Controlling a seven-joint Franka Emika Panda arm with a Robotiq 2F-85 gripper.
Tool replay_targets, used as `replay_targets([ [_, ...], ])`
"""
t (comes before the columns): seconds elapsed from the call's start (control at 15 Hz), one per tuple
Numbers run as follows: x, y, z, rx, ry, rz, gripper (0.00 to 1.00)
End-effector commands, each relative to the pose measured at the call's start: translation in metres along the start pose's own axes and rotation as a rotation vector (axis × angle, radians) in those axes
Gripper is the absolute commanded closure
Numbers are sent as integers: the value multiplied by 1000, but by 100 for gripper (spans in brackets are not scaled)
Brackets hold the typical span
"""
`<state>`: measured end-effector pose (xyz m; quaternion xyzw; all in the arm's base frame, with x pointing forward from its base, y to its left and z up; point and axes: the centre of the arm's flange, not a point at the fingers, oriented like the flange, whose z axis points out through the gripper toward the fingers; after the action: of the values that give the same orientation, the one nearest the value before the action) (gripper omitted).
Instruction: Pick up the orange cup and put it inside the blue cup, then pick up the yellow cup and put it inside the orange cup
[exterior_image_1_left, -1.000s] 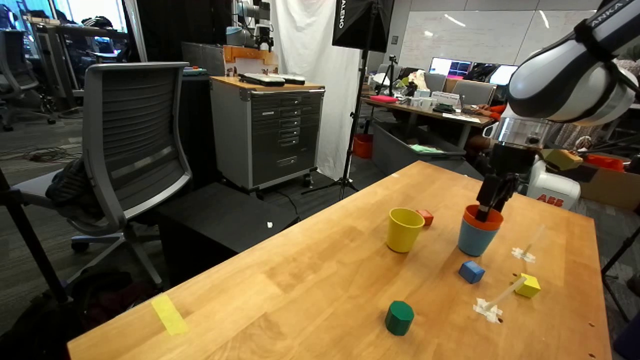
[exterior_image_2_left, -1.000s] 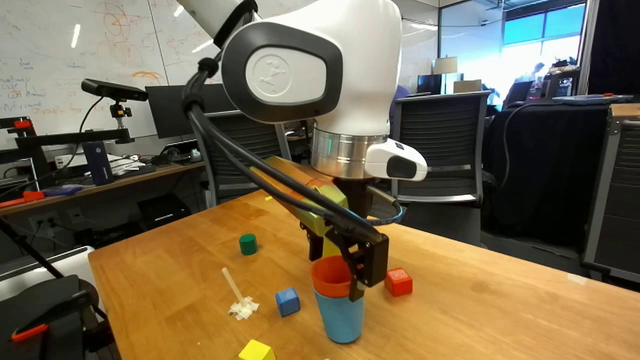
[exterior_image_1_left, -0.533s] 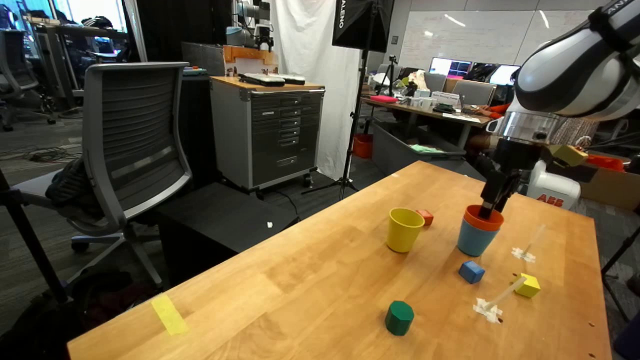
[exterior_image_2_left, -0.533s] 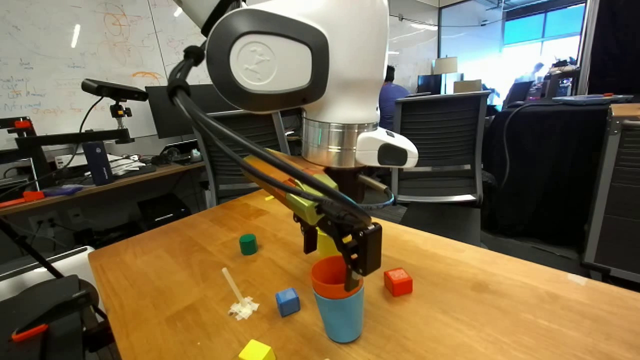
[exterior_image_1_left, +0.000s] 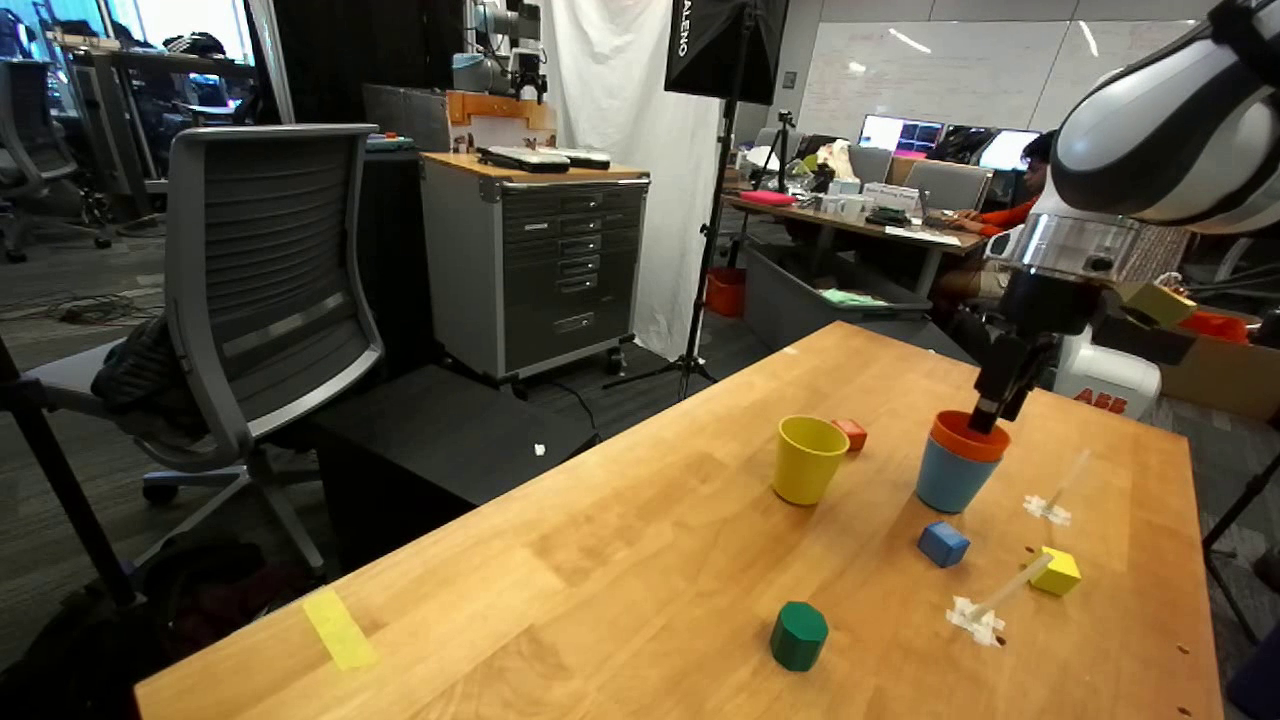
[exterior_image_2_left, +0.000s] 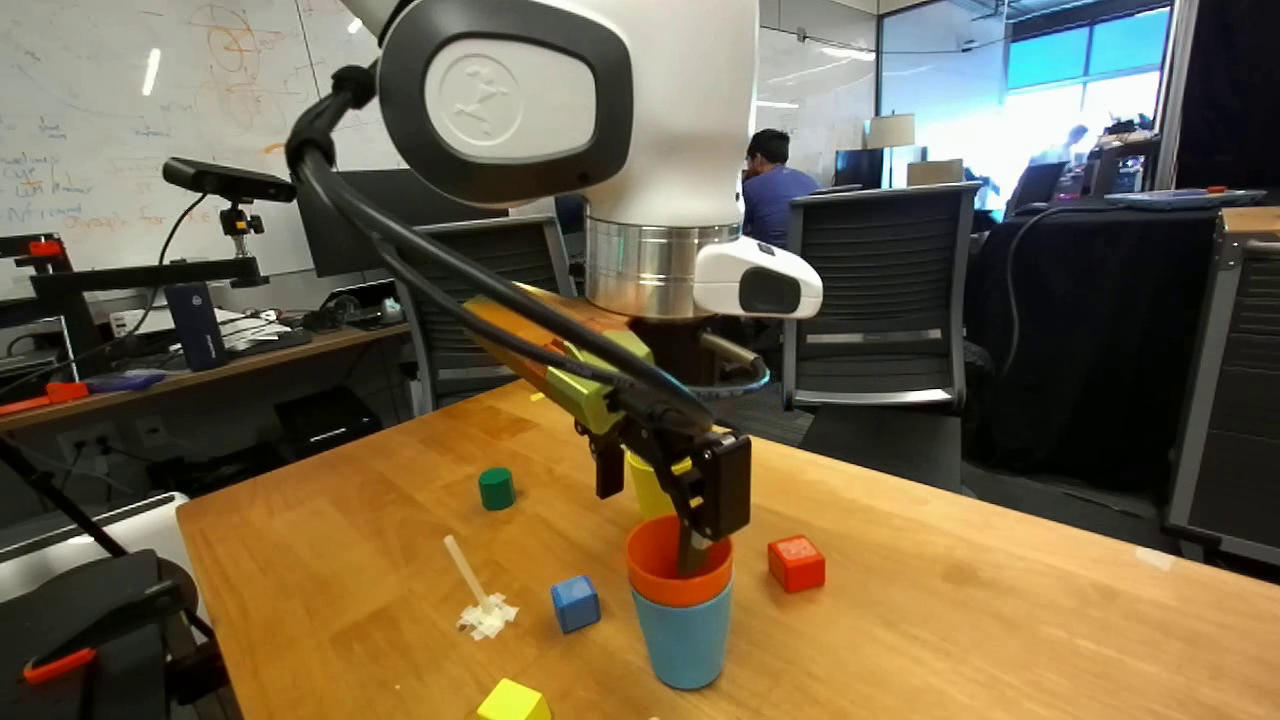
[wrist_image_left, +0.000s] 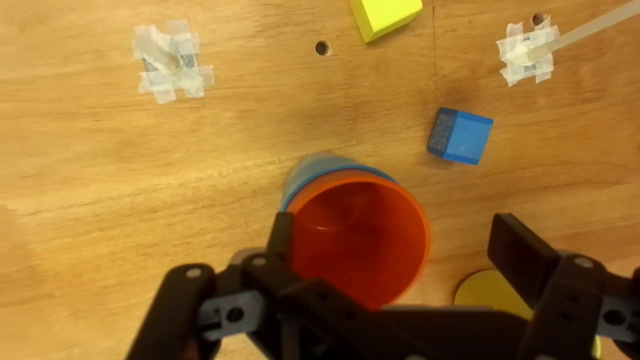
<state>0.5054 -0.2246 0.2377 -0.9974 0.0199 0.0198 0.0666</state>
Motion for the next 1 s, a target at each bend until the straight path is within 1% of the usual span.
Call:
replay_targets([
  [0.0,-17,-7,-24,4,44,-19,0],
  [0.13,-18,-15,-31,13,61,-26,0],
  [0.27,-16,-27,-34,41,86,-48,0],
  [0.6,5,-70,-33,125,160,-68,0],
  [0.73,17,-89,-28,133,190,-72,0],
  [0.93,32,-105,-22,129,217,-67,0],
])
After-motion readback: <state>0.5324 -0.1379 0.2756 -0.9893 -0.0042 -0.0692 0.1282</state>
